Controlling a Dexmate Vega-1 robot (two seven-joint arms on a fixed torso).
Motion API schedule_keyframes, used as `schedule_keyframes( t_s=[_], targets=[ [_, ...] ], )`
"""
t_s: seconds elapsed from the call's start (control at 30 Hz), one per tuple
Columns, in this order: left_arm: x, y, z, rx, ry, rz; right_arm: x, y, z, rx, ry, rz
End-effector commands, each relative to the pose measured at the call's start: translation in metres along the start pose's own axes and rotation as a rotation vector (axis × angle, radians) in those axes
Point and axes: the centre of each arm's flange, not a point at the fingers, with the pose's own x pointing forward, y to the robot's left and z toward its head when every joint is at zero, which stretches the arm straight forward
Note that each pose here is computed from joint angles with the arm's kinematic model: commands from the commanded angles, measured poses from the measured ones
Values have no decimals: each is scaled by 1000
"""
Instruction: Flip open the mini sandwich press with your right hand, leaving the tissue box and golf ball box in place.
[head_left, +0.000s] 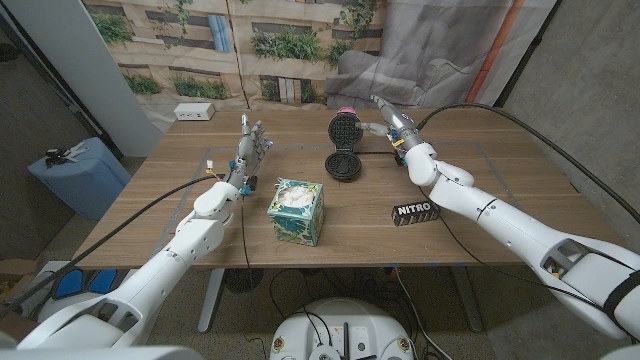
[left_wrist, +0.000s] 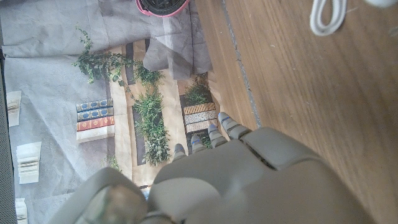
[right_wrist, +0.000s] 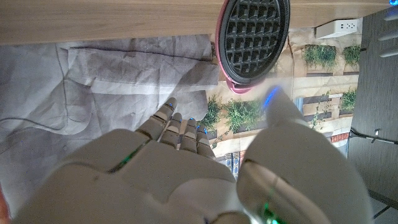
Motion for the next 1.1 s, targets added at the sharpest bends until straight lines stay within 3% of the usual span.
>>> schedule_keyframes(
  t_s=[0.03, 0.3, 0.73, 1.1],
  targets=[
    [0, 0, 0, 0, 0, 0, -13, -1, -14, 126, -11, 2],
    [0, 0, 0, 0, 0, 0, -15, 3, -23, 205, 17, 32],
    [0, 0, 0, 0, 0, 0, -18, 4, -38, 349, 45, -10],
    [0, 0, 0, 0, 0, 0, -24, 4, -55, 521, 111, -51]
  ],
)
